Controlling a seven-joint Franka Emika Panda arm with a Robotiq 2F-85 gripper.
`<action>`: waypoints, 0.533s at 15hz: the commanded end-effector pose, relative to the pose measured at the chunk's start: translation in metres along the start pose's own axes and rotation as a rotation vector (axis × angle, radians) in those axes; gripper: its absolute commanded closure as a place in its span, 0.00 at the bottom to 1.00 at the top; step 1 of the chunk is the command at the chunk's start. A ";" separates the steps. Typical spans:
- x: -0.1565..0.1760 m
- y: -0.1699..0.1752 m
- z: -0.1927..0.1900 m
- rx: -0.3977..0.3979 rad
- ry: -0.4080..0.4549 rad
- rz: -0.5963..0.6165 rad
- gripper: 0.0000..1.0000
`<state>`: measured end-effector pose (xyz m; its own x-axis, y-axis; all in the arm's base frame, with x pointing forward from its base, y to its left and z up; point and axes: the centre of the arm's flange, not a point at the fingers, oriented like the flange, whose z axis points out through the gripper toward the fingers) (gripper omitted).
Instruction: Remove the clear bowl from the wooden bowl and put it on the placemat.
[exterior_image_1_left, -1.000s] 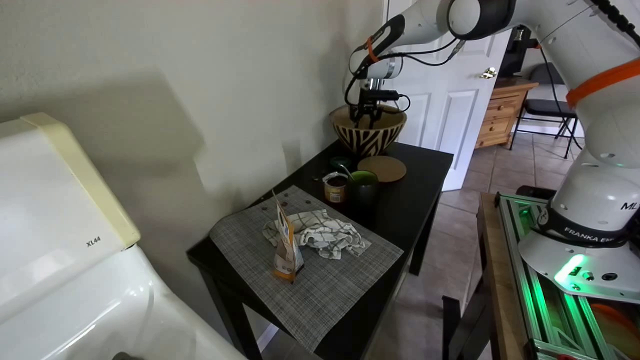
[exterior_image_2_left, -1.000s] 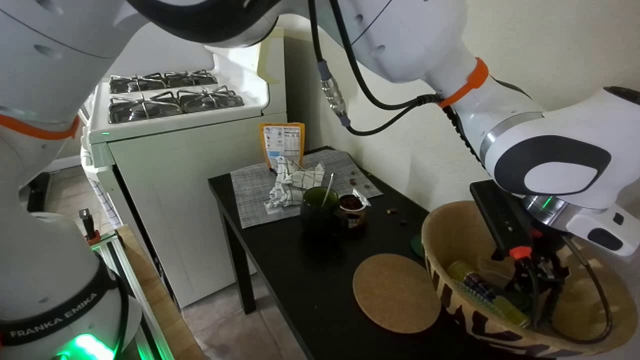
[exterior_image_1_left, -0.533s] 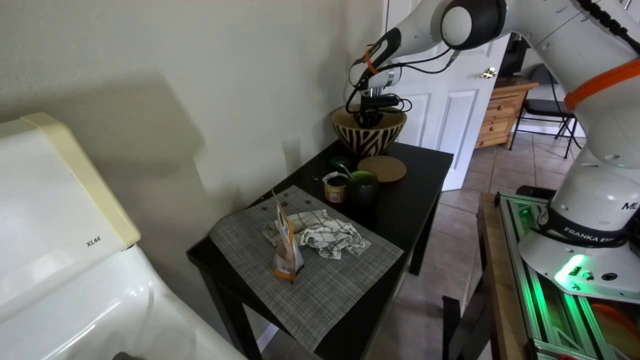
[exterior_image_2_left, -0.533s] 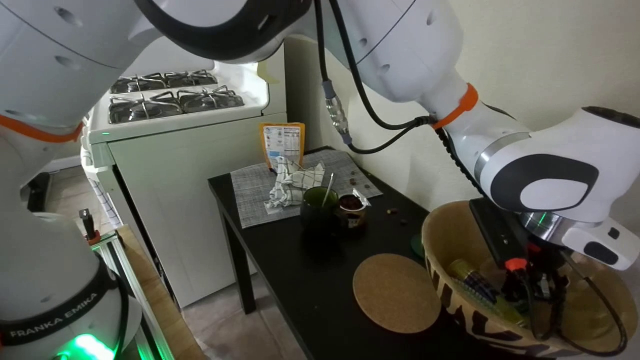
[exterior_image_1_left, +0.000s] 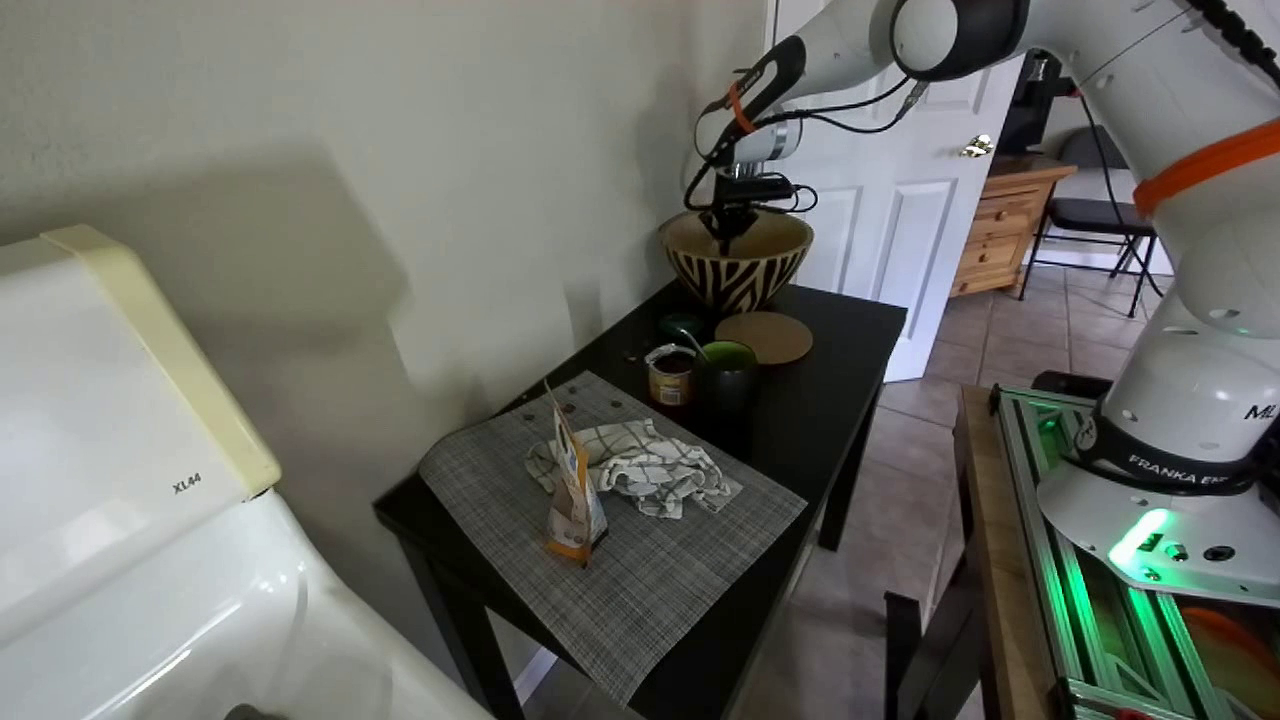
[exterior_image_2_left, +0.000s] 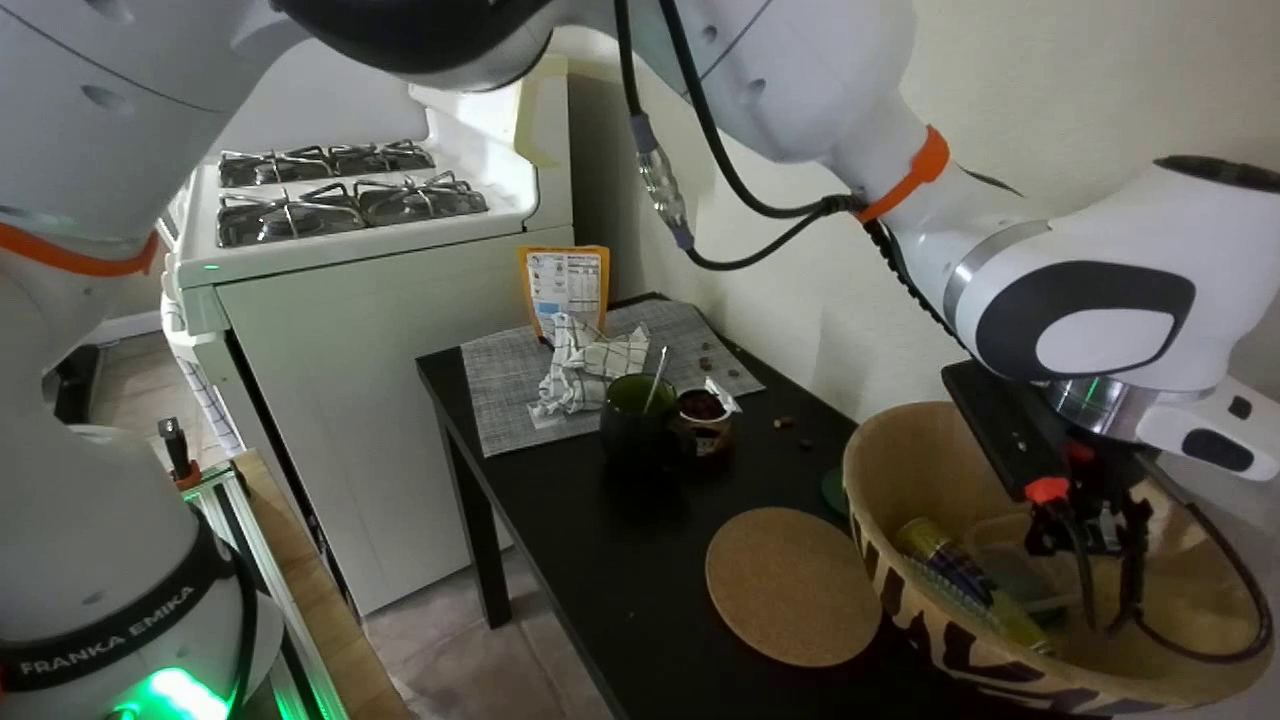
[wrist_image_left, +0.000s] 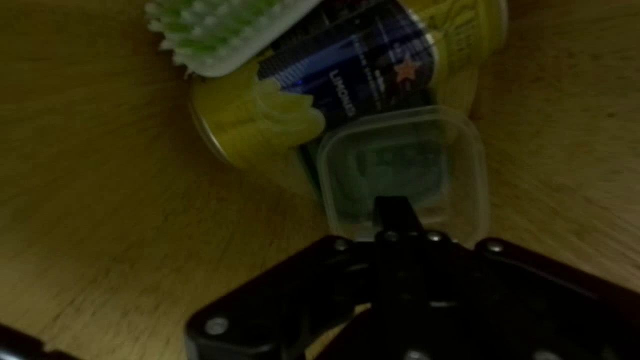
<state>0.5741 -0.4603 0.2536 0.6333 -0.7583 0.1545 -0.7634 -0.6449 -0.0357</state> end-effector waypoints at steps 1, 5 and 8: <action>-0.044 0.004 -0.065 0.074 -0.015 -0.074 1.00; -0.055 0.004 -0.093 0.064 -0.038 -0.144 0.74; -0.049 0.004 -0.067 0.044 -0.113 -0.260 0.60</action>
<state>0.5378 -0.4207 0.3346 0.7631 -0.6374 0.1067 -0.6325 -0.7705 -0.0790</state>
